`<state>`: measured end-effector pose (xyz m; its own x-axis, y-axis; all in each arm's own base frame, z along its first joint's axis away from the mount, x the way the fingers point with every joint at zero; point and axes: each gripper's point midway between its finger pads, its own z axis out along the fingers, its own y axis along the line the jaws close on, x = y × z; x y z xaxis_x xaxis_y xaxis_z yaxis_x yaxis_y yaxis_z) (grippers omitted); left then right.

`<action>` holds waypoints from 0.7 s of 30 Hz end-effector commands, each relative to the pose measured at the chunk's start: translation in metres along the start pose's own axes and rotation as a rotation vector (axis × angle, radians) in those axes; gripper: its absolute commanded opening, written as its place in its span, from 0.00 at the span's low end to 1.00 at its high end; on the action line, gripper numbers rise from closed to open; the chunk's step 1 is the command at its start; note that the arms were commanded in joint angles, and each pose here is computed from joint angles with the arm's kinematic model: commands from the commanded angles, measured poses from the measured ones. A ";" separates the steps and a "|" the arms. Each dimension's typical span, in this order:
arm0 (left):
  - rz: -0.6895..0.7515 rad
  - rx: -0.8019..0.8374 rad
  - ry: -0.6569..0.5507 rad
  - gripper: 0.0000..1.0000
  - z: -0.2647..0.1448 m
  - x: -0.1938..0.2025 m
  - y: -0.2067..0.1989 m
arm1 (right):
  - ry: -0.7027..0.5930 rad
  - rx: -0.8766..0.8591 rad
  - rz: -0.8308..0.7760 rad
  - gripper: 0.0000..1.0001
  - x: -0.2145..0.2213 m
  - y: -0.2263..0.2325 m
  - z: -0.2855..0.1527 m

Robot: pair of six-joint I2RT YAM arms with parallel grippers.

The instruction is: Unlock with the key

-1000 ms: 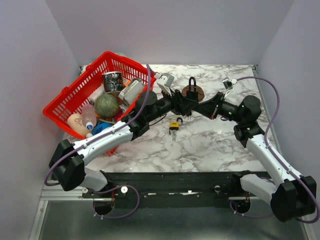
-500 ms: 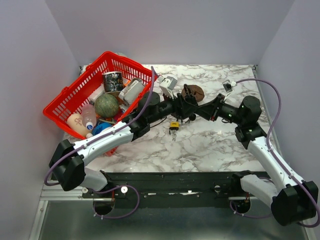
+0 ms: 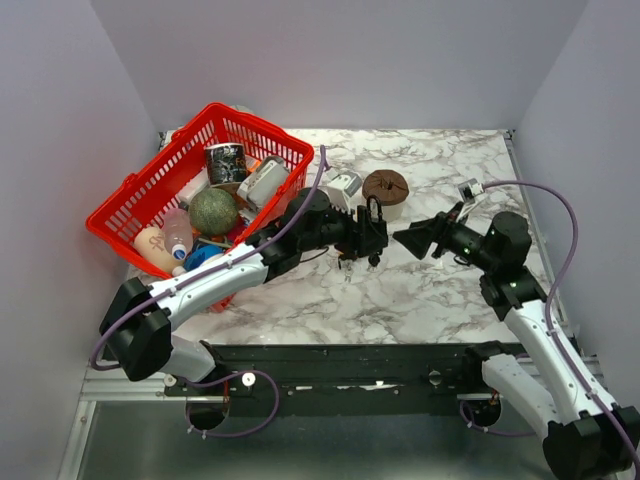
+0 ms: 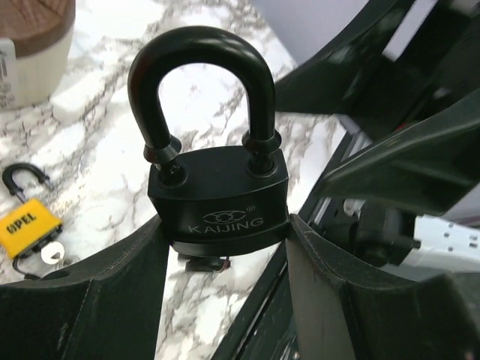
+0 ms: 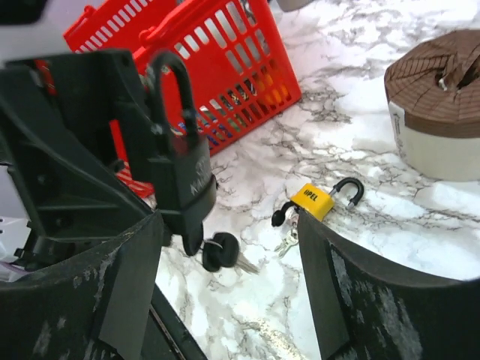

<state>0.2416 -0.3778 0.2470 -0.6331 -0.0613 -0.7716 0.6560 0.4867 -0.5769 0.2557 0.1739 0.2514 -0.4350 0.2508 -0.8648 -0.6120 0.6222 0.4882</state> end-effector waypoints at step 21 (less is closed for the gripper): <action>0.264 0.753 0.365 0.00 -0.098 0.086 -0.084 | 0.230 -0.627 -0.182 0.82 0.001 0.125 -0.032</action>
<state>0.1106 -0.3434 0.2197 -0.5218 0.3630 -0.7720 0.8144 -0.0575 -0.5775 0.1878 0.2181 0.3135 -0.3646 0.0331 -0.9306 -0.8993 0.2467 0.3611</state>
